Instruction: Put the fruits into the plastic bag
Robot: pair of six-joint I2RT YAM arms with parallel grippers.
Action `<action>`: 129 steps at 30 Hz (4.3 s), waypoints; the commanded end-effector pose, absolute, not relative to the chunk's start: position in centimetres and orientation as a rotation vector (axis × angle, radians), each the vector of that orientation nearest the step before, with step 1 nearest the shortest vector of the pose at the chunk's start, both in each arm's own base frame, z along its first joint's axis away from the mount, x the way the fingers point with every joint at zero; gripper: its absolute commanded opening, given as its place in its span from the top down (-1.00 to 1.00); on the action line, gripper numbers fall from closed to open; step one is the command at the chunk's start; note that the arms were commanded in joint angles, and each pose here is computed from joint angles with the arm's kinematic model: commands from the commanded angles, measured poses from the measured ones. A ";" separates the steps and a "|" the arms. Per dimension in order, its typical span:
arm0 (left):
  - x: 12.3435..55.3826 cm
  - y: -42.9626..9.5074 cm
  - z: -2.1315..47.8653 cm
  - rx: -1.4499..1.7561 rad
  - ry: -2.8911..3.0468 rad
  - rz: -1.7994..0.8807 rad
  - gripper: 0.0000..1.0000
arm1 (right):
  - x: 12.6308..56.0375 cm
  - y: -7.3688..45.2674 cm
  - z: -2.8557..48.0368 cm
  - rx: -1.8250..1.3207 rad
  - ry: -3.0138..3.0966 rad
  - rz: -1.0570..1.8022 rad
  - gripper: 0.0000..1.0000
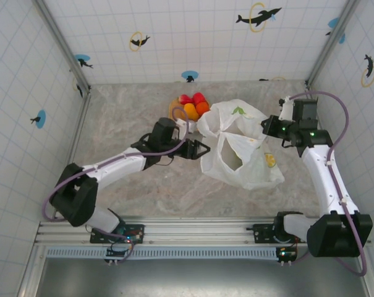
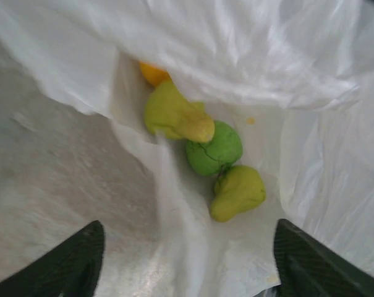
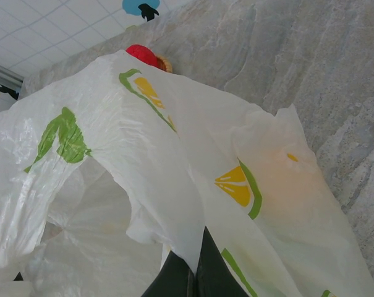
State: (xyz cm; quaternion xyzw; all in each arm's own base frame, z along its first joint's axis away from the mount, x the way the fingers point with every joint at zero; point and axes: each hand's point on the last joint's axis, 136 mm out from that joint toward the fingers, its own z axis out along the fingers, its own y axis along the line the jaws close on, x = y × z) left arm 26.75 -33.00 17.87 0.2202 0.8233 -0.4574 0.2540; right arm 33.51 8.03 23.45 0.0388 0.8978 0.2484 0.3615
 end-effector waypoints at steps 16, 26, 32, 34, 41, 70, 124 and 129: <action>42.5 -24.7 16.8 0.026 2.242 -0.845 -0.79 | 34.0 8.9 23.9 0.069 2.272 0.712 1.00; 49.1 -25.7 11.1 -0.081 2.276 -0.840 -0.84 | 33.9 8.9 23.7 0.065 2.277 0.715 1.00; 51.1 -26.6 9.3 -0.107 2.254 -0.862 -0.86 | 33.7 9.0 23.3 0.064 2.280 0.725 1.00; 51.7 -26.9 8.7 -0.109 2.265 -0.861 -0.86 | 33.6 9.0 23.2 0.065 2.280 0.723 1.00; 53.2 -27.8 7.4 -0.107 2.286 -0.878 -0.87 | 33.6 8.9 23.2 0.066 2.280 0.721 1.00; 54.5 -29.6 2.8 -0.079 2.392 -0.849 -0.66 | 33.1 8.7 23.1 0.072 2.285 0.726 1.00; 28.3 -30.3 22.6 0.379 2.106 -1.066 0.04 | 35.0 11.4 23.5 0.115 2.198 0.916 1.00; 28.1 -32.6 22.4 0.489 2.112 -1.084 0.04 | 35.3 11.9 23.6 0.102 2.209 0.921 1.00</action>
